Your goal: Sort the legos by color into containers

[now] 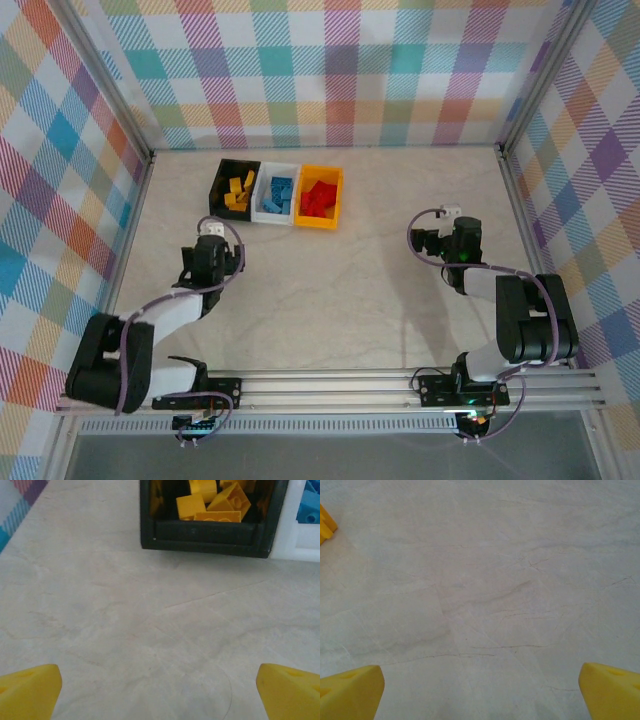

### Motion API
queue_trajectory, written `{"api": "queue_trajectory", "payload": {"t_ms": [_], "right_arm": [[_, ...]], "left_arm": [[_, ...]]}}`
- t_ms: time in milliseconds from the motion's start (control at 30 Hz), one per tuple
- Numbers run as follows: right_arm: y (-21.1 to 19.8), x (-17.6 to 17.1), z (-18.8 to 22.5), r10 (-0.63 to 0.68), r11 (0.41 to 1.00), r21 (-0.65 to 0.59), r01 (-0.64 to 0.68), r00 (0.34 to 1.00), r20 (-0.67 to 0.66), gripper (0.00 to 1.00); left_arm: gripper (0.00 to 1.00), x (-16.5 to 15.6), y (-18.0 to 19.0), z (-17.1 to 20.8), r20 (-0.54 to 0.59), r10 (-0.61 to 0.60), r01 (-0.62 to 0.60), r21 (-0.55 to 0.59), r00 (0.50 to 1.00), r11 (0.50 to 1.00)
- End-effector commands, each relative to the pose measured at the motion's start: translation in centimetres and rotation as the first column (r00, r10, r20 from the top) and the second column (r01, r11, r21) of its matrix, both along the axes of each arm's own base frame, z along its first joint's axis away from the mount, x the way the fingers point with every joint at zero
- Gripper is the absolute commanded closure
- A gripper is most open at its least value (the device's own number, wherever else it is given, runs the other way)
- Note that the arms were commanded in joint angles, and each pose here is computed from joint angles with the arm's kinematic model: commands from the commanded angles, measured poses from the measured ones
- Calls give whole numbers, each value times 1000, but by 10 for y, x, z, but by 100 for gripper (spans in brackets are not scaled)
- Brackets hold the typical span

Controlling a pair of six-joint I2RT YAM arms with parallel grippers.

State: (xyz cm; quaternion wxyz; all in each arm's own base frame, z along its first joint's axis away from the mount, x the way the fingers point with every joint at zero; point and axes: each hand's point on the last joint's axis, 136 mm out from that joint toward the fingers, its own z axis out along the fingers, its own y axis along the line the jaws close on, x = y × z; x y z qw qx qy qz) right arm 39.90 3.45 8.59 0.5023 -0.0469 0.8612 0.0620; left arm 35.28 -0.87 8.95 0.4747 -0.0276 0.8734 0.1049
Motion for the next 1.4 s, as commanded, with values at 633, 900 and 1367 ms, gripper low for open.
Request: {"api": "queue_trajectory", "payload": {"t_ms": [633,900,1367], "right_arm": [[1,6,8,13,1000,27,-14,999,32,0],[1,6,8,14,1000,27,-15,999,31,0],[5,-7,18,39,999,27,-44,987,153,0]], "left_arm": [[0,52,-2,-2,112,-41,54,-116,993,992],[0,26,2,0,282,-52,99,-156,958,983],[0,42,9,-9,185,-1,31,-157,983,987]]}}
